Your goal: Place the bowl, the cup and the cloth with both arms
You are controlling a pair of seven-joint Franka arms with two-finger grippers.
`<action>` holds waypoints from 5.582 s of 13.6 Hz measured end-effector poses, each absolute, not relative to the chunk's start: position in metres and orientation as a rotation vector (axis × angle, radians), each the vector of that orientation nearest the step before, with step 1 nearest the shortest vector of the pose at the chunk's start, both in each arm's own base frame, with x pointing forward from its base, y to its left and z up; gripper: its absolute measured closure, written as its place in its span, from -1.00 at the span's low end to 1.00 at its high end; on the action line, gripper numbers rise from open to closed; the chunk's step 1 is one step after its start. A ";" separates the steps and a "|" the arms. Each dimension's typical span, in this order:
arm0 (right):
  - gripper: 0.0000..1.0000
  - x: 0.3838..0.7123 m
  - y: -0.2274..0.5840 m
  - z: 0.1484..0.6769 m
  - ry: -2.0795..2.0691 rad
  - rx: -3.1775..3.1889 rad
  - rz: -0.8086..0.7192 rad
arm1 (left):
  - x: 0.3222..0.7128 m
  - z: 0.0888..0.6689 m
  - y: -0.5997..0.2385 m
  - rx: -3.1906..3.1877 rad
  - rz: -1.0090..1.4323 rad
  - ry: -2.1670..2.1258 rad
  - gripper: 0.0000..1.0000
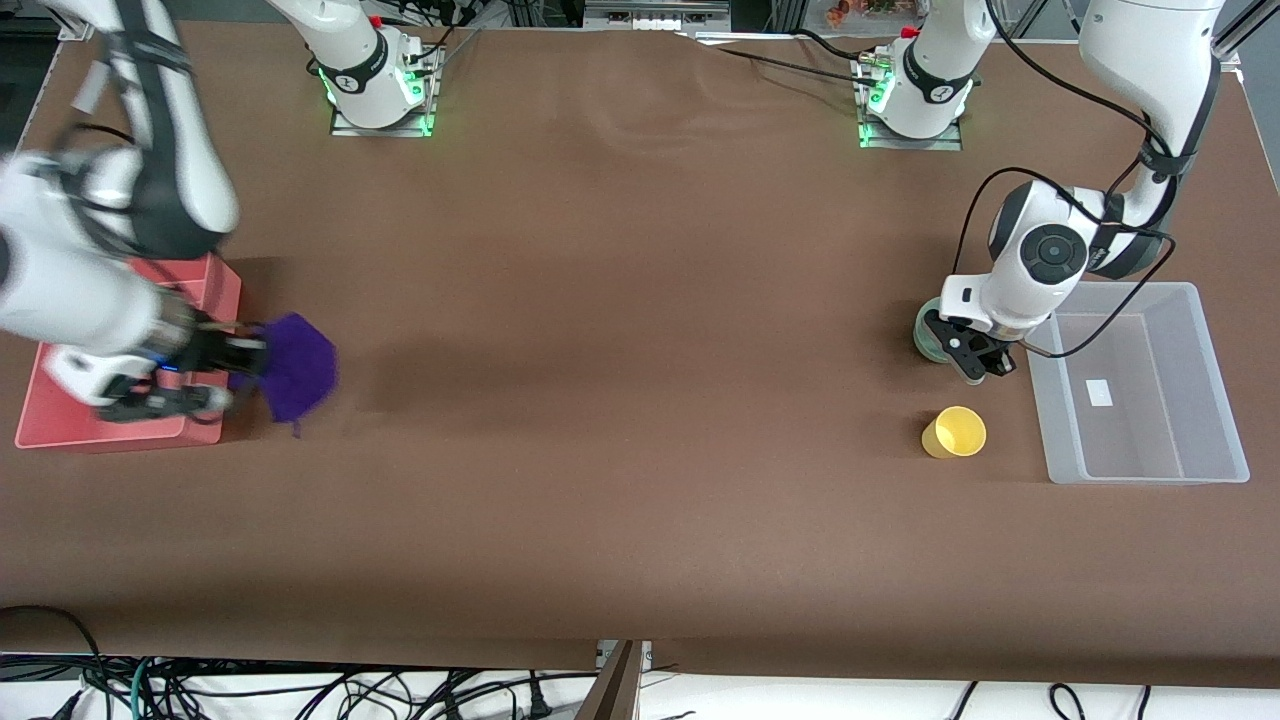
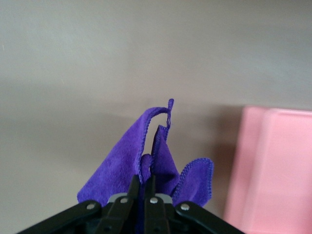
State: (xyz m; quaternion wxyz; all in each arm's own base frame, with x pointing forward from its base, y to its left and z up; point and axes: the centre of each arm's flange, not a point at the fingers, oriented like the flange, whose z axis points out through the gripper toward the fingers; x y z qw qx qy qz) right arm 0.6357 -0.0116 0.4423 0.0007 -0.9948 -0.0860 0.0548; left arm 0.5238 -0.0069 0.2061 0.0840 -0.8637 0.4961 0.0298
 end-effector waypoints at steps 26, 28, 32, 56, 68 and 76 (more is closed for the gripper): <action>0.59 0.592 -0.283 0.281 -0.420 -3.013 0.352 | 0.637 0.368 0.177 -2.930 0.301 1.119 -0.81; 0.19 0.598 -0.283 0.295 -0.418 -3.021 0.308 | 0.641 0.403 0.116 -2.997 0.299 0.913 -1.00; -0.63 0.603 -0.265 0.381 -0.393 -3.001 0.252 | 0.661 0.364 0.059 -3.096 0.229 0.512 -1.00; -1.00 0.601 -0.003 0.602 -0.058 -3.144 0.109 | 0.625 0.389 0.155 -3.071 0.426 0.618 0.93; -1.00 0.584 -0.025 0.618 -0.237 -3.151 0.114 | 0.620 0.284 0.269 -3.010 0.133 0.846 0.93; -1.00 0.586 -0.031 0.613 -0.219 -3.151 0.128 | 0.624 0.360 0.207 -3.037 0.277 0.833 -0.64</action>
